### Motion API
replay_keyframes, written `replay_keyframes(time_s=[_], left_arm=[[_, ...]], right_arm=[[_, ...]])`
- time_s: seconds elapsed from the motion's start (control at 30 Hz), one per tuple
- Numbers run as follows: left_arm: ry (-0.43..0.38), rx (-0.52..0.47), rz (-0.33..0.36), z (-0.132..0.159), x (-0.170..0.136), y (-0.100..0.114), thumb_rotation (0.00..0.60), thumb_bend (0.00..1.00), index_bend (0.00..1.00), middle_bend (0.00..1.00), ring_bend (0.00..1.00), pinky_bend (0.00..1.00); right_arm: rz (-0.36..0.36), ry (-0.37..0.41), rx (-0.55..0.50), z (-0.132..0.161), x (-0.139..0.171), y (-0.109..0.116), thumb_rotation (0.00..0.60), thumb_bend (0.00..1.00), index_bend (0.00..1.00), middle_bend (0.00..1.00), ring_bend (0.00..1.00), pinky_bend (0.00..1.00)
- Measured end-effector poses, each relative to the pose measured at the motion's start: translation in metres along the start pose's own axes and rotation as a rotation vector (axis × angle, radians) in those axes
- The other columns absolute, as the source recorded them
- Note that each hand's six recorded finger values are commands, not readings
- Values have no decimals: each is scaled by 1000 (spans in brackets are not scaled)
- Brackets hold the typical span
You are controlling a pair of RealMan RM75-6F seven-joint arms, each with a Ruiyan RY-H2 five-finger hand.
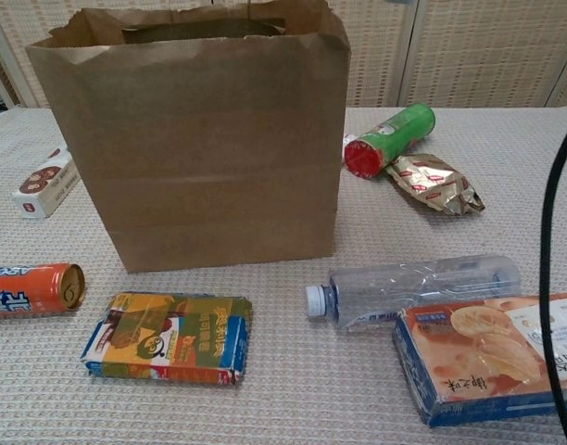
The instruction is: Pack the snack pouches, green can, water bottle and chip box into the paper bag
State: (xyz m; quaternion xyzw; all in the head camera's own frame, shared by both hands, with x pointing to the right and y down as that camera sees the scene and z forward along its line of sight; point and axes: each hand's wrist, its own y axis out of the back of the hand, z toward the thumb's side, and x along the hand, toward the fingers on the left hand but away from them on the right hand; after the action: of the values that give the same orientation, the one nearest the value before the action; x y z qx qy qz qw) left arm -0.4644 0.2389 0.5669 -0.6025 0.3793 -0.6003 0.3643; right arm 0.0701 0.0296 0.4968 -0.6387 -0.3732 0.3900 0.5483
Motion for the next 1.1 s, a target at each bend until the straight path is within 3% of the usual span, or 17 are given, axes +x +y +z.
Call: replay_keyframes(time_s=[0.6,0.93,1.1], left_arm=[[-2,-10,-7,-1,1,0,600,387,22,0,0,0],[-5,-21,-11,-1,1,0,600,387,25,0,0,0],[-6,-23,-11,-1,1,1,600,386,25,0,0,0]], right_arm=[[-3,3,-22,41,-38,-35,600,302,696,607,635,659],[-109,33,-92,70,-47,-22,600,302,694,607,634,658],[-75,27,-58,71,-46,-31,600,303,672,607,618,652]])
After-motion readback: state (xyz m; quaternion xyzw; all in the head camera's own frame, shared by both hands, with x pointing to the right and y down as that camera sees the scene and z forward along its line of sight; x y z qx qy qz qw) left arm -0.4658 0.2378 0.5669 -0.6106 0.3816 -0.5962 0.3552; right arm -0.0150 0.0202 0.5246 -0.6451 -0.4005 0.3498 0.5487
